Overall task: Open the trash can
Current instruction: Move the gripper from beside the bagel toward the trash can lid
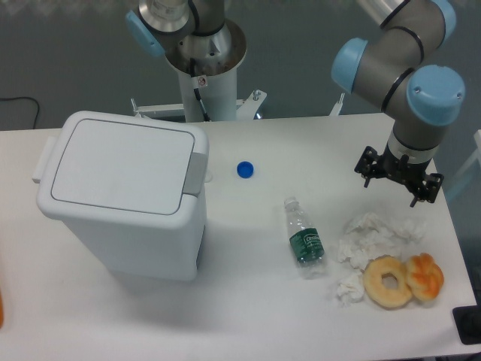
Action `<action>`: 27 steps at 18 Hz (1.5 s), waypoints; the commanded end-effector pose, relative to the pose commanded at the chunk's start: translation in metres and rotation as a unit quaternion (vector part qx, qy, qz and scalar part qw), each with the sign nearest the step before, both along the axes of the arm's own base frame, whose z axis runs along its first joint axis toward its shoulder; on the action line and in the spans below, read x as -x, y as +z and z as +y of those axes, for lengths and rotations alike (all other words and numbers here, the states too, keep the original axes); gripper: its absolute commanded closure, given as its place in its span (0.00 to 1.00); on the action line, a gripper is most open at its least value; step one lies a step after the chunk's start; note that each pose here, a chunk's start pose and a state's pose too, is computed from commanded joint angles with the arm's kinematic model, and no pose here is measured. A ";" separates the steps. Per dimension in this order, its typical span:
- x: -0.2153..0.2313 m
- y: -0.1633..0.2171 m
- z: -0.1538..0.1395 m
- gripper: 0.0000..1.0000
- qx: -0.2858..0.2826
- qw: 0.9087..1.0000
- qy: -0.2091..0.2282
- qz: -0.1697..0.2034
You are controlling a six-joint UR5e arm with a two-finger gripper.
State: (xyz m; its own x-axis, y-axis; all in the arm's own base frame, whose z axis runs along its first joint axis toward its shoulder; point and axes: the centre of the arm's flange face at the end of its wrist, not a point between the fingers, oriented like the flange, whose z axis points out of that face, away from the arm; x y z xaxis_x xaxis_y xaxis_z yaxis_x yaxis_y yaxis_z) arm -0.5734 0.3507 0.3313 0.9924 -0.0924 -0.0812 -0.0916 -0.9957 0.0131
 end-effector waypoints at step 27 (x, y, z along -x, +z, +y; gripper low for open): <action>-0.109 0.105 0.085 0.00 -0.086 0.984 0.153 0.029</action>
State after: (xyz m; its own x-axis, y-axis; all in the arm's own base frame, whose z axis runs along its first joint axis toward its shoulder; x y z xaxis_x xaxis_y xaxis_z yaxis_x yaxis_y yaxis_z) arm -0.4640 0.4357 0.4361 0.9646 0.2306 -0.1276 0.2091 -0.9644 -0.1620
